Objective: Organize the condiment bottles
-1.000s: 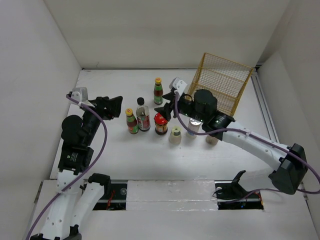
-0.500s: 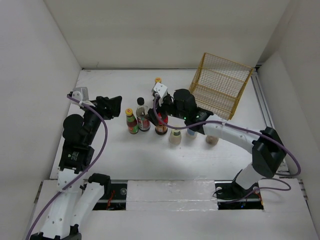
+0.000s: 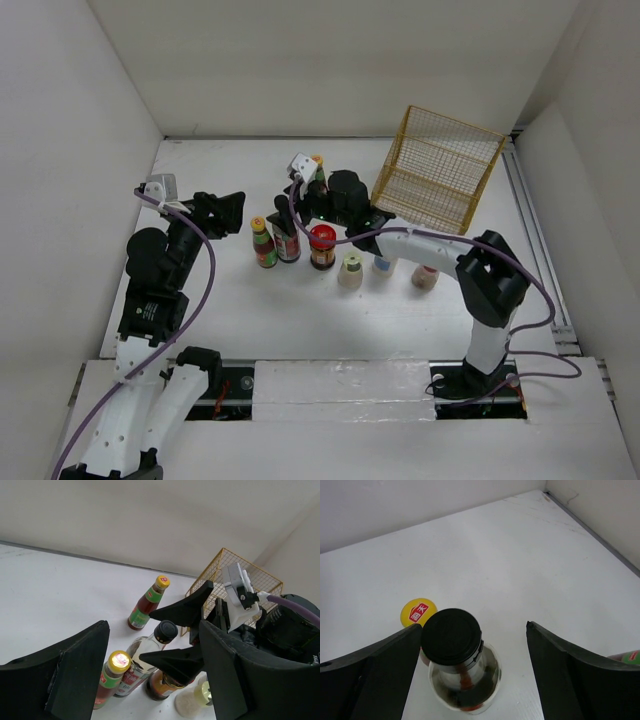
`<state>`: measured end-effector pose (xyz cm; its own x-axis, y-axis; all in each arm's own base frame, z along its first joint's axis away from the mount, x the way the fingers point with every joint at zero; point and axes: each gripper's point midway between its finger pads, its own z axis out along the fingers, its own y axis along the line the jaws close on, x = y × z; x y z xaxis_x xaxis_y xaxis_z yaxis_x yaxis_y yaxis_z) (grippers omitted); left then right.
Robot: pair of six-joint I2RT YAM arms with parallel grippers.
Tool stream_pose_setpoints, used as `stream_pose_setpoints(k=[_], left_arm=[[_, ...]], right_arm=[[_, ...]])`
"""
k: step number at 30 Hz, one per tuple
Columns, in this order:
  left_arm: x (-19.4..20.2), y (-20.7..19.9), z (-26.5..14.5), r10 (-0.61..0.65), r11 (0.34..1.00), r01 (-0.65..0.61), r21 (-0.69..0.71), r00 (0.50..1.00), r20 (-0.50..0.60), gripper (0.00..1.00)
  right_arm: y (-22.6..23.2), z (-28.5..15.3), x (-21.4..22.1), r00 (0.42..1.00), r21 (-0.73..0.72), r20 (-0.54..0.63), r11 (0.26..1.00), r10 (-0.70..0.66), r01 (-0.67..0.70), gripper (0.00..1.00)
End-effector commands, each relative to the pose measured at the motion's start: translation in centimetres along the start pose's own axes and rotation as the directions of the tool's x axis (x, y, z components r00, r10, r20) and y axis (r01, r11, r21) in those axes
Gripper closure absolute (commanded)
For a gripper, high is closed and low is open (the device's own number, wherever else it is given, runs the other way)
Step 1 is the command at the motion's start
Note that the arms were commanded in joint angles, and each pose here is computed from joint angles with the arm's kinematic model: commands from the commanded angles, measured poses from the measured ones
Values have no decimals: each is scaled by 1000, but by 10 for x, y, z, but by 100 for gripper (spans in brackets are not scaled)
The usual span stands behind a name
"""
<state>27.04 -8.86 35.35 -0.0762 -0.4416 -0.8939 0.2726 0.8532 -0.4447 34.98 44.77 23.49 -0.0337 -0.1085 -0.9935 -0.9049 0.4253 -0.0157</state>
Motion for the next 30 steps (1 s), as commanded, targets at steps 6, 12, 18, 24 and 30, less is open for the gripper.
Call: stream_pose_setpoints(k=[6,12,18,24,30], left_arm=[[-9,-9,0,9,999,-10,42,999,32,32],[-6,-7,3,8,999,-9,38,1000,23,32],[-6,-7,3,8,999,-9,38,1000,23,32],[-6,-7,3,8,999,-9,38,1000,23,32],[-6,-7,3,8,999,-9,38,1000,23,32]], right_arm=[[-6,17,-53,982,-8,190,1000,-1,2,30],[-6,13,-57,975,-3,223,1000,22,-22,80],[-8,-41,-147,917,65,397,998,-41,16,92],[-11,-100,-243,832,115,543,992,-112,59,95],[-68,-150,-283,808,304,555,952,-199,25,98]])
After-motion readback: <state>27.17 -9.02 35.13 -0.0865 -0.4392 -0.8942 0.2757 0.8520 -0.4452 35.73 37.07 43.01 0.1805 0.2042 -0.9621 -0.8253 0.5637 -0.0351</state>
